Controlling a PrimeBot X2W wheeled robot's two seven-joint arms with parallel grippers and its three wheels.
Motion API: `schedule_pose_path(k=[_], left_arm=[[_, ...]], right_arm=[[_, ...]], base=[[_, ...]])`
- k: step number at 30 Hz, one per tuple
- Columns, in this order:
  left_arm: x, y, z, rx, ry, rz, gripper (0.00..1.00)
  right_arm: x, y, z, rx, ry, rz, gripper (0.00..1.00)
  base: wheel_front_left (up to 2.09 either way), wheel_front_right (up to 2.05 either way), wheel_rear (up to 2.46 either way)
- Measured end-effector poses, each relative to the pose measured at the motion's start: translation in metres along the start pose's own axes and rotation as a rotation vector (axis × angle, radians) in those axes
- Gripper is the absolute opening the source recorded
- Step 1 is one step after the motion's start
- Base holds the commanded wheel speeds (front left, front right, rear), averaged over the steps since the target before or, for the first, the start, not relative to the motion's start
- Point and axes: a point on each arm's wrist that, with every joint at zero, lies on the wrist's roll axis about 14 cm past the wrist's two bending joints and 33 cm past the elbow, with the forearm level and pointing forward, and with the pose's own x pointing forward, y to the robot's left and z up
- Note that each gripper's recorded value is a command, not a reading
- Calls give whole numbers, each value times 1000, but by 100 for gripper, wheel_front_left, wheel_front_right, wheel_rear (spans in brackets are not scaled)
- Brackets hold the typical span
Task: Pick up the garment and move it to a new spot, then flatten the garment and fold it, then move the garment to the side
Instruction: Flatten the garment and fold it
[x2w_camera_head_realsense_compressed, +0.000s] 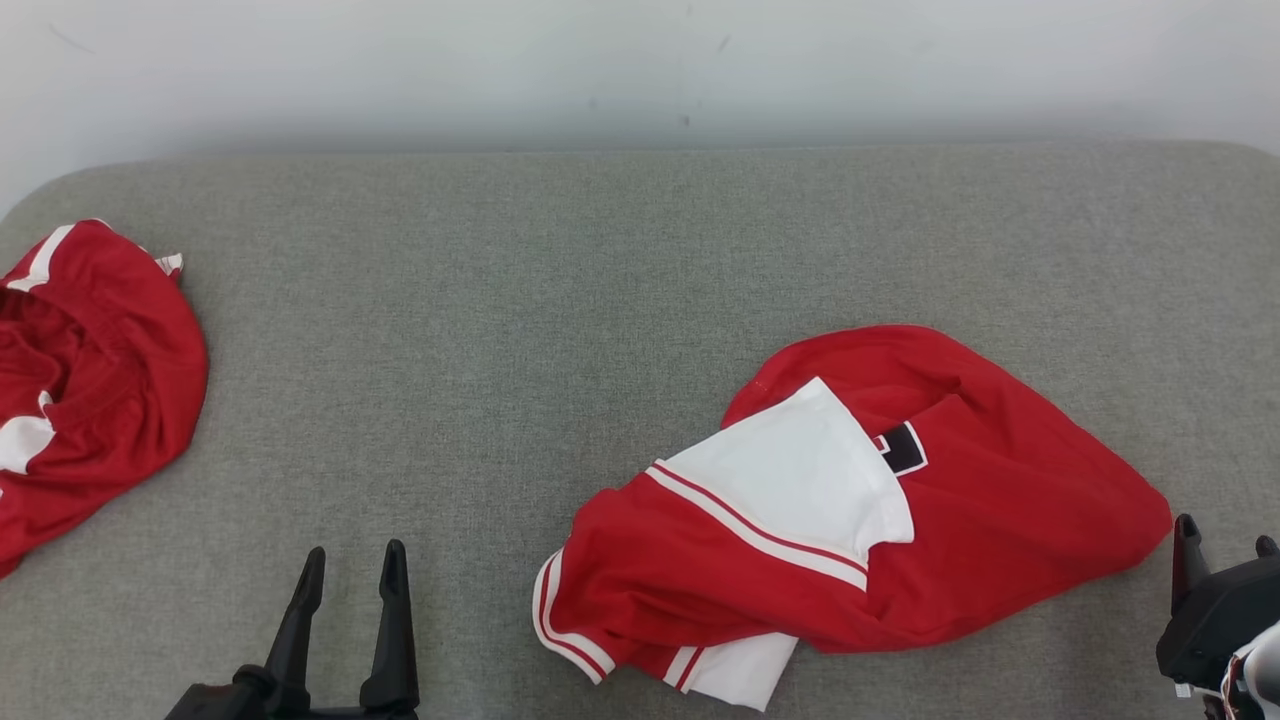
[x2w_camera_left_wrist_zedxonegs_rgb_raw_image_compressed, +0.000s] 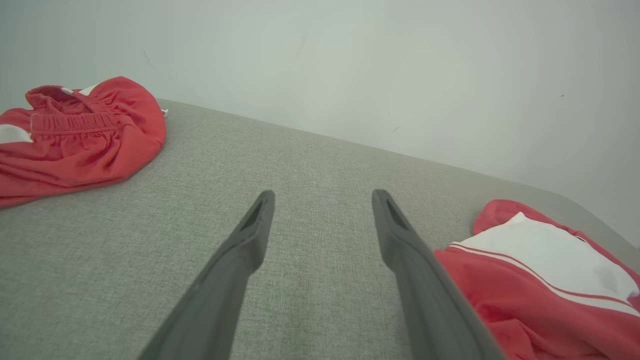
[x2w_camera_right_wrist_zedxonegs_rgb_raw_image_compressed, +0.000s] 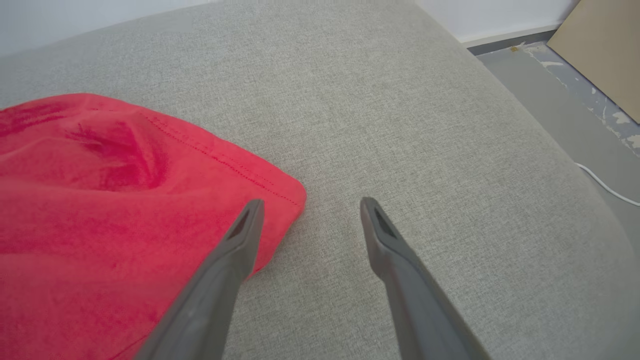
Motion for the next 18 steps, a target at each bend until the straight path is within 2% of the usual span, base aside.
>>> schedule_pose_path(k=[7,13,18], left_arm=[[1,-2,0,-1,1,-6,100],[5,-5,-3,-4,8,-18,100],[4,-4,-4,-2,11,-14,100]], right_arm=[[-1,7,4,-16,-18,17,100],[15,28,14,-105,7,29,100],[31,45,14,-200,88,54,100]], base=[[0,0,0],[0,0,0],[0,0,0]])
